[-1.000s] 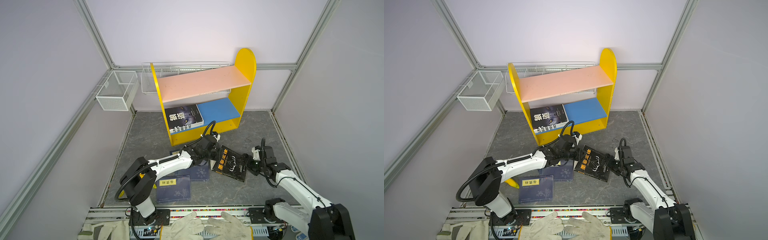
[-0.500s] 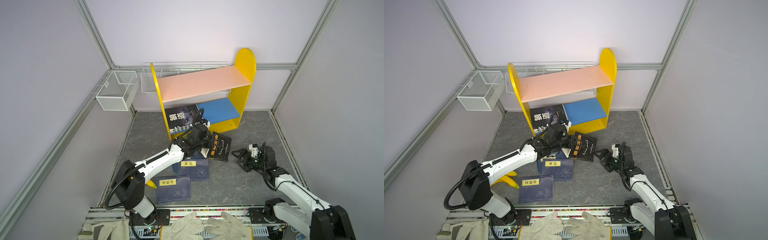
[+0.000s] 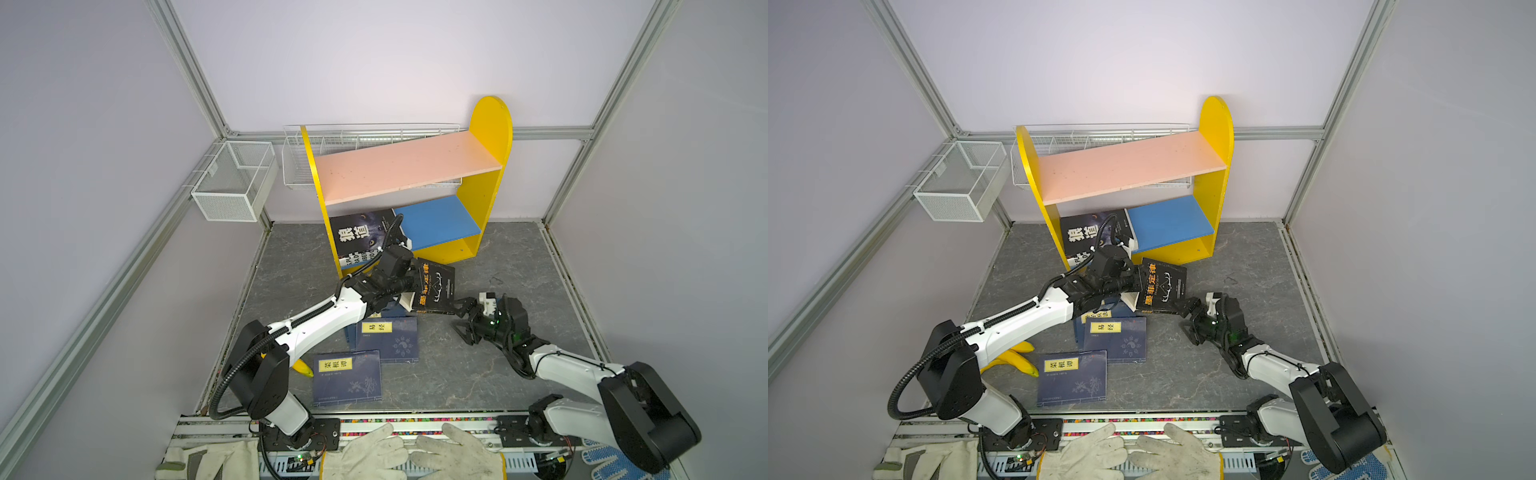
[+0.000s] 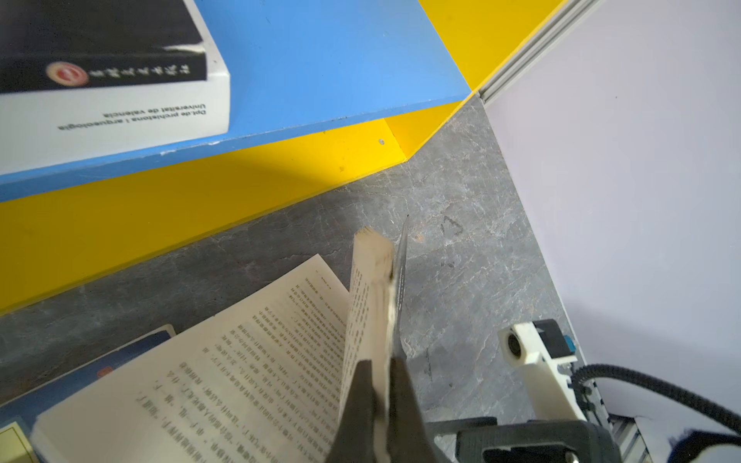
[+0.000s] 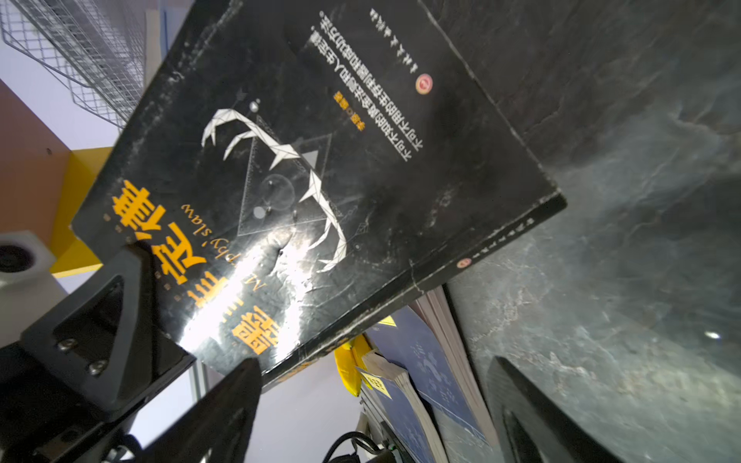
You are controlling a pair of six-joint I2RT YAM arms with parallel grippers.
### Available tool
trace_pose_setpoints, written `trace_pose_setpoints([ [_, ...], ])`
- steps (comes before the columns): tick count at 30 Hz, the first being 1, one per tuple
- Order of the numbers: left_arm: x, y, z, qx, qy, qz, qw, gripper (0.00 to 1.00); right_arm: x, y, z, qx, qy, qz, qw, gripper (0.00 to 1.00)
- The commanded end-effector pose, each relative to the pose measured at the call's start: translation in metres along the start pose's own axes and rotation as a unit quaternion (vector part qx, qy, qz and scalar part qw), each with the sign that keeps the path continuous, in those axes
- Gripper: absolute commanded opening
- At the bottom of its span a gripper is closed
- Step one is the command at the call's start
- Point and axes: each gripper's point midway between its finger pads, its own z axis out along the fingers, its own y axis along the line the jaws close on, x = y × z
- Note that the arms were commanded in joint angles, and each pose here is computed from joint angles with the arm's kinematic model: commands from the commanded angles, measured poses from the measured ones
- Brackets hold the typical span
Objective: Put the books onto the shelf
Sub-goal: 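Grasp the black book edges with both grippers and tilt it up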
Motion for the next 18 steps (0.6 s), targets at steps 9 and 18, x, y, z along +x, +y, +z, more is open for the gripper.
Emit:
trace_pose_setpoints([
  [9, -0.026, -0.006, -0.019, 0.018, -0.065, -0.050, 0.996, 0.00, -0.015, -0.003, 0.034, -0.053, -0.033, 0.104, 0.993, 0.97],
  [18, 0.014, 0.032, -0.018, -0.024, -0.043, -0.097, 0.994, 0.00, -0.023, -0.021, 0.077, -0.091, -0.029, 0.117, 0.989, 0.74],
])
